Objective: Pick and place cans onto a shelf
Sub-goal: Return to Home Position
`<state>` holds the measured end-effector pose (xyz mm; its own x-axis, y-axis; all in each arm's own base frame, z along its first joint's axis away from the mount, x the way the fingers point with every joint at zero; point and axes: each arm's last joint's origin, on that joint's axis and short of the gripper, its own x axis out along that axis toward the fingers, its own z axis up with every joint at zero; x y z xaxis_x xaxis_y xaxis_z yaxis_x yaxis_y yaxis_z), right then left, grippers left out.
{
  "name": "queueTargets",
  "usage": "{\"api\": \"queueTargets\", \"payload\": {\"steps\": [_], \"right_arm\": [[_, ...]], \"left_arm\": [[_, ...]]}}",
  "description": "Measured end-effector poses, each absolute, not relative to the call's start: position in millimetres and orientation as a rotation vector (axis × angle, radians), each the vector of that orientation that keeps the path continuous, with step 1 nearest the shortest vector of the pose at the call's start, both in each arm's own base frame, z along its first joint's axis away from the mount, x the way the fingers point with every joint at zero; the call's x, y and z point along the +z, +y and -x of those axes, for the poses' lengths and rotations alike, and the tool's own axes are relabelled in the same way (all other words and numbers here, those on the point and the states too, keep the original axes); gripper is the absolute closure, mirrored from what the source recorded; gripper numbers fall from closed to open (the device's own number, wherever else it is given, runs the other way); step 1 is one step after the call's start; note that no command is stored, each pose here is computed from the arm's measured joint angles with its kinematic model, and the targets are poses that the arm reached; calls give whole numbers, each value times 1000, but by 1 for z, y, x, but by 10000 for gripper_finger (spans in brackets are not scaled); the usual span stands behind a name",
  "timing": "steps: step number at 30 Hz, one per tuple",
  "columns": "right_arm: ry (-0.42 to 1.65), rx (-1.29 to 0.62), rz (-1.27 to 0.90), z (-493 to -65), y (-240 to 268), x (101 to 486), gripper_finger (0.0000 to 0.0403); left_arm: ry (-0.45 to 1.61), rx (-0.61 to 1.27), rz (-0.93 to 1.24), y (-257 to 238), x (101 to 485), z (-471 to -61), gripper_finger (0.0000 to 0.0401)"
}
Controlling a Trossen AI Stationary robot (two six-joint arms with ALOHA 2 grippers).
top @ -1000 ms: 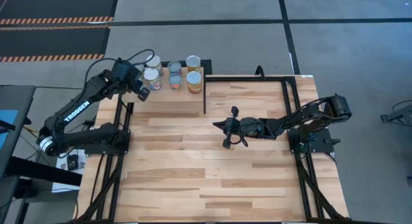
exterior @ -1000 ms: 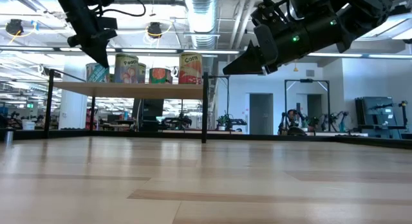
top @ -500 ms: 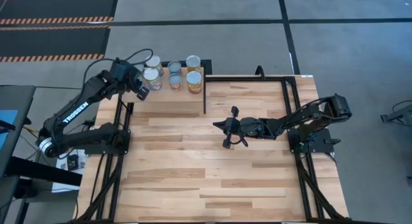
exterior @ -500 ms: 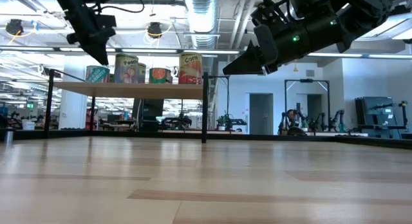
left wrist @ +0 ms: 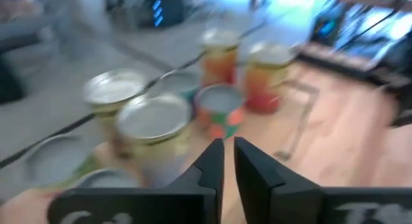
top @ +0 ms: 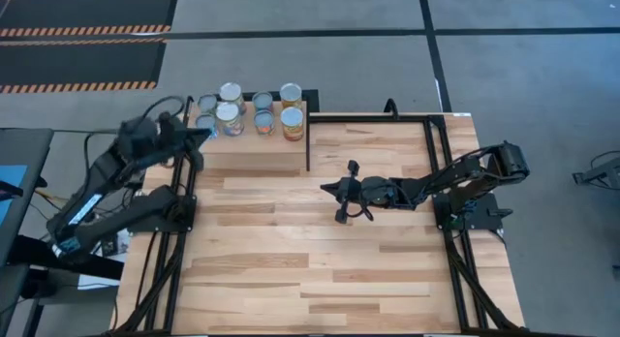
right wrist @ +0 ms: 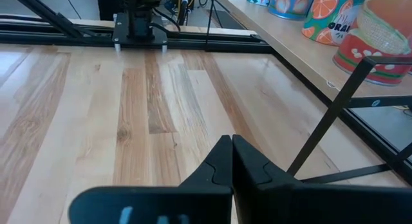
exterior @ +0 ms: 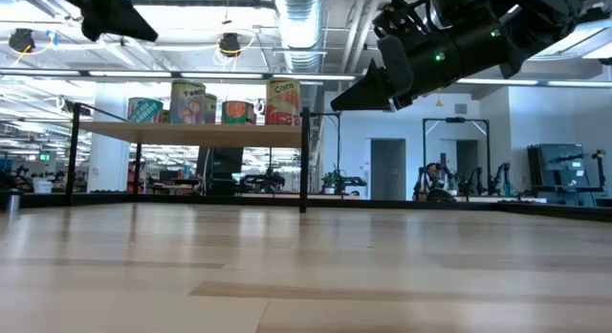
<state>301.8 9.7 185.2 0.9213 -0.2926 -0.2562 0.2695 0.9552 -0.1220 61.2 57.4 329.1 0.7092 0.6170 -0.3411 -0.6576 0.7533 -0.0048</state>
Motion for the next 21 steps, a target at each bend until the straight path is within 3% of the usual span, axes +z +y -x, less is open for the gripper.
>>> {"api": "queueTargets", "payload": {"steps": [3,10,21], "right_arm": [[260,-291,85,-302,10,187,390],[220,-288,101,-303,11,191,392],[51,-194,157,-275,19,176,399]], "left_arm": [[210,601,127,46,313,-58,395],[-24,378,129,34,281,-61,400],[-47,192,68,29,233,-81,401]]}}
